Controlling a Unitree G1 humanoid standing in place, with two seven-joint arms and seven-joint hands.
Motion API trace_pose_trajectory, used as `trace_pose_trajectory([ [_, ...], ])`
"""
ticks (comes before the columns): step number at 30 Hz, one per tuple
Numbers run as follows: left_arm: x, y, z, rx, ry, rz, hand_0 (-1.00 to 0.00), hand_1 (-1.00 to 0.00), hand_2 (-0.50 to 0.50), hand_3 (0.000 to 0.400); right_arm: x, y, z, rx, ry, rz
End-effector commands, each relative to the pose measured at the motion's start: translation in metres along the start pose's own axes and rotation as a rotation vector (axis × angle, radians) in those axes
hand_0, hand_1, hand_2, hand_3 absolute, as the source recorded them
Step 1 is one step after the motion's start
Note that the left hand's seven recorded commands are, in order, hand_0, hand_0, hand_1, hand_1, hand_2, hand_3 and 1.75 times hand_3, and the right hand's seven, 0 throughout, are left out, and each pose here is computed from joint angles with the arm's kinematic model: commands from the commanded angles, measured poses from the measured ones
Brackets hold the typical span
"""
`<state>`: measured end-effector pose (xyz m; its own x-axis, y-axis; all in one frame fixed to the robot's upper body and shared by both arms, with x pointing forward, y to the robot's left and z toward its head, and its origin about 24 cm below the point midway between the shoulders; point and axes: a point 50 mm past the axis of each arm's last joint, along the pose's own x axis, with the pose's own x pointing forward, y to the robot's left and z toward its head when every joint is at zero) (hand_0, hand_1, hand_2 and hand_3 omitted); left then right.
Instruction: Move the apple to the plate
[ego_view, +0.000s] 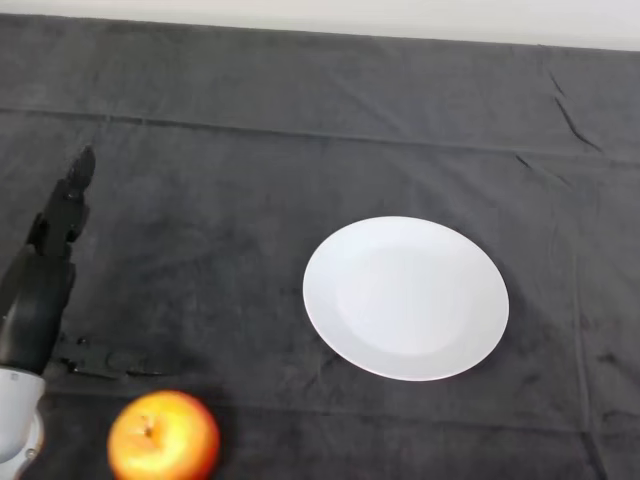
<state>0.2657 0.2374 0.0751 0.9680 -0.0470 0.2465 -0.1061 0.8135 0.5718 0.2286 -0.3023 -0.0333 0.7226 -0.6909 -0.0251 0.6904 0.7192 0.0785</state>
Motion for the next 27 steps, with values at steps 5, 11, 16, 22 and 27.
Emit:
trace_pose_trajectory([
  [5, -0.003, 0.021, 0.009, 0.019, -0.032, 0.016, 0.00, 0.00, 0.00, 0.000, -0.0548, -0.0139, -0.0563, -0.035, 0.322, -0.039],
  [11, -0.003, 0.030, 0.015, 0.012, -0.043, 0.040, 0.00, 0.00, 0.00, 0.000, -0.0548, -0.0139, -0.0563, -0.035, 0.322, -0.039],
  [16, -0.005, 0.029, 0.017, 0.004, -0.051, 0.049, 0.00, 0.00, 0.00, 0.000, -0.0548, -0.0139, -0.0563, -0.035, 0.322, -0.039],
  [22, -0.011, 0.032, 0.028, 0.003, -0.068, 0.039, 0.00, 0.00, 0.00, 0.000, -0.0548, -0.0139, -0.0563, -0.035, 0.322, -0.039],
  [27, -0.017, 0.034, 0.038, 0.007, -0.087, 0.027, 0.00, 0.00, 0.00, 0.000, -0.0548, -0.0139, -0.0563, -0.035, 0.322, -0.039],
])
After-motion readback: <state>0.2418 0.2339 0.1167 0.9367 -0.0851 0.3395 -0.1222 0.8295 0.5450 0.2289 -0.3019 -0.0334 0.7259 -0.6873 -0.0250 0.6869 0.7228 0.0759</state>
